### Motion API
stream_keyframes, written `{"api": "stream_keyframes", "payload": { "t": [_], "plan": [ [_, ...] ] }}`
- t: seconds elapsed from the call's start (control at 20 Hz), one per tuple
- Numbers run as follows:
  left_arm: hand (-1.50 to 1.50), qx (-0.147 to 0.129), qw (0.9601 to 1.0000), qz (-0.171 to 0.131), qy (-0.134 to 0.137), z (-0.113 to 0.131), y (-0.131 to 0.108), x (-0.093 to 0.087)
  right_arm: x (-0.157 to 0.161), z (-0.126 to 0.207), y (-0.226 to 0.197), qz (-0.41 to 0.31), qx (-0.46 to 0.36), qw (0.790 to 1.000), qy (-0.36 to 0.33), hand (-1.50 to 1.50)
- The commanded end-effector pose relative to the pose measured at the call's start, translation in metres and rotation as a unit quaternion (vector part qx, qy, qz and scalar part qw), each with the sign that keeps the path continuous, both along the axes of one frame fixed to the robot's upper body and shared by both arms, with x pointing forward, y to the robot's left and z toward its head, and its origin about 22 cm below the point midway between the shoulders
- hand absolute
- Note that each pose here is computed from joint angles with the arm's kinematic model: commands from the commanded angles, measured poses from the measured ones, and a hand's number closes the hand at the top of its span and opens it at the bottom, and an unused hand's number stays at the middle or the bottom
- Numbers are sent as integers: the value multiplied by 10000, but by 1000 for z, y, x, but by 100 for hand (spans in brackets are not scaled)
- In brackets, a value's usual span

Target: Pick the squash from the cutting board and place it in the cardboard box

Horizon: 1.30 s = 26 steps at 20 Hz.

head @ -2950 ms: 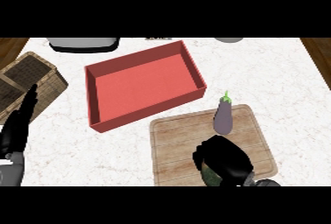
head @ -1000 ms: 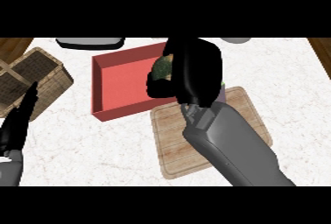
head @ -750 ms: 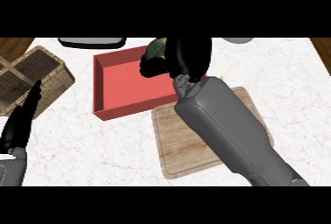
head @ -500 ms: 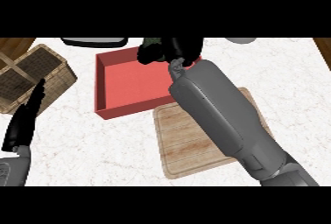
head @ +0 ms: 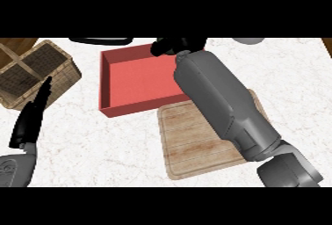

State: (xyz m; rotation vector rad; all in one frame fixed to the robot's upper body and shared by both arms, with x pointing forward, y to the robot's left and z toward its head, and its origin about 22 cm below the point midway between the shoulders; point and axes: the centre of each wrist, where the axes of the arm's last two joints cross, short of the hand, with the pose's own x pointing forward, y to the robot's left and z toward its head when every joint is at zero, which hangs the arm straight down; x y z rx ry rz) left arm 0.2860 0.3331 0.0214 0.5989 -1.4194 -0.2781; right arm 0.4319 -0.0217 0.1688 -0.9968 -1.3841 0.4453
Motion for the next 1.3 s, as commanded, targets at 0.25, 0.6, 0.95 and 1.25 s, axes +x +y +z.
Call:
{"api": "stream_keyframes", "payload": {
  "t": [0.25, 0.6, 0.95, 1.25],
  "plan": [
    [0, -106, 9998, -147, -16, 0, -6, 7, 13, -31, -21, -302, 794, 9959, 305, -150],
    [0, -39, 9999, -111, -41, 7, -7, 10, 14, -31, -22, -83, 910, 9926, -802, -150],
    [0, -128, 9998, 124, 61, -6, 3, -4, 14, -15, -23, -499, 1838, 9651, -1800, -150],
    [0, 5, 9991, 395, 160, -6, 16, -25, 3, -24, -31, -201, 2341, 9526, -1931, -150]
  ]
}}
